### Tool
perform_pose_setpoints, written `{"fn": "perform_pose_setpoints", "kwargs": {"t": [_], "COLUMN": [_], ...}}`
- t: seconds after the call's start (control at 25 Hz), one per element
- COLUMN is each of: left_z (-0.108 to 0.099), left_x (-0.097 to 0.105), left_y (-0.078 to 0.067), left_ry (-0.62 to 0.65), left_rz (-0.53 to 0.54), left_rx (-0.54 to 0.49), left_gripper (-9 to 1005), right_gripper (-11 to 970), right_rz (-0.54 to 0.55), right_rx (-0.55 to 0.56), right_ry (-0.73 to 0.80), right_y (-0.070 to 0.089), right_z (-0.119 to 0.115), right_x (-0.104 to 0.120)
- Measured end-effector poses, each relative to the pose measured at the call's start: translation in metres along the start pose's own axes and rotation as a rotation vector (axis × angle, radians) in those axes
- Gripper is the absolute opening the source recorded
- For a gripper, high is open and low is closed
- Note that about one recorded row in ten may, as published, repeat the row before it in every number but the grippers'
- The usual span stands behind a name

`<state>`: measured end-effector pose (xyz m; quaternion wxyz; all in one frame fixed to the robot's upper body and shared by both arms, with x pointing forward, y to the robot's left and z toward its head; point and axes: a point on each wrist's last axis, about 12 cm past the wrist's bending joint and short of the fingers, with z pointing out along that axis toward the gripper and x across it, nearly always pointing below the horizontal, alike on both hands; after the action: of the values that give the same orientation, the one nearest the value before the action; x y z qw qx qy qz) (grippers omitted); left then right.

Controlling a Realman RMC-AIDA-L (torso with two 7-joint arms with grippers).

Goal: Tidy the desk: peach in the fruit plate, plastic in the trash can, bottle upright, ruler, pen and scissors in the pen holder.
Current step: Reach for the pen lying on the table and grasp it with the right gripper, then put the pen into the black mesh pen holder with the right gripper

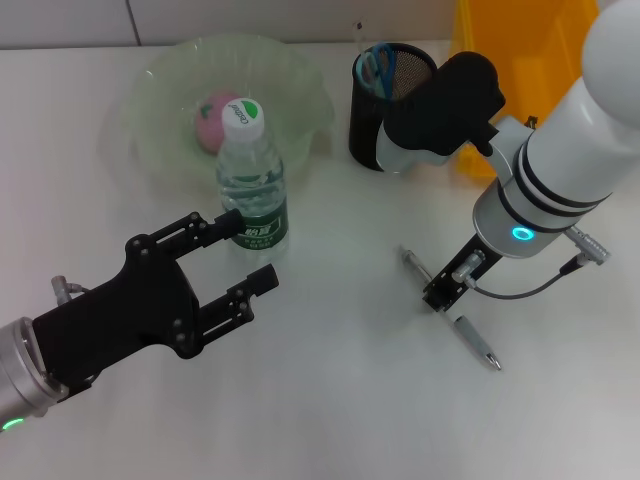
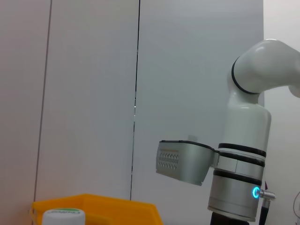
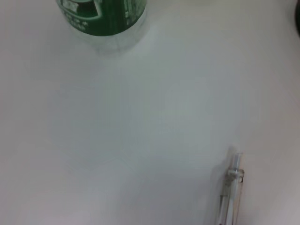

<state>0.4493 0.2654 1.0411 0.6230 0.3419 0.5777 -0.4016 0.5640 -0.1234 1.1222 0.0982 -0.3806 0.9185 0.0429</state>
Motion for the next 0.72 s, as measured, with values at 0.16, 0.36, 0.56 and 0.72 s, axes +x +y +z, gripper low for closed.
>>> {"fn": "perform_pose_setpoints", "kwargs": {"t": [0.16,0.36,0.56,0.72], "left_z": [0.0000,0.0000,-0.0001,-0.0020], "left_x": [0.0000,0.0000,-0.0001,-0.0002], "left_y": [0.0000,0.0000,-0.0001,-0.0009], "left_ry": [0.000,0.000,-0.001,-0.001], "left_rz": [0.000,0.000,0.000,0.002], "left_rx": [0.000,0.000,0.001,-0.002], "left_gripper": [661,661,662,662], "right_gripper": [271,253,193,135], "right_rz": [-0.001,-0.006,-0.011,-0.013], "right_rx": [0.002,0.003,0.003,0.000], "right_ry": [0.003,0.003,0.002,-0.006], "right_y": [-0.0002,0.0008,0.0013,0.0021], "right_z": [0.0016,0.0016,0.0020,0.0010], "right_x": [0.0003,0.0001,0.0011,0.0016]}}
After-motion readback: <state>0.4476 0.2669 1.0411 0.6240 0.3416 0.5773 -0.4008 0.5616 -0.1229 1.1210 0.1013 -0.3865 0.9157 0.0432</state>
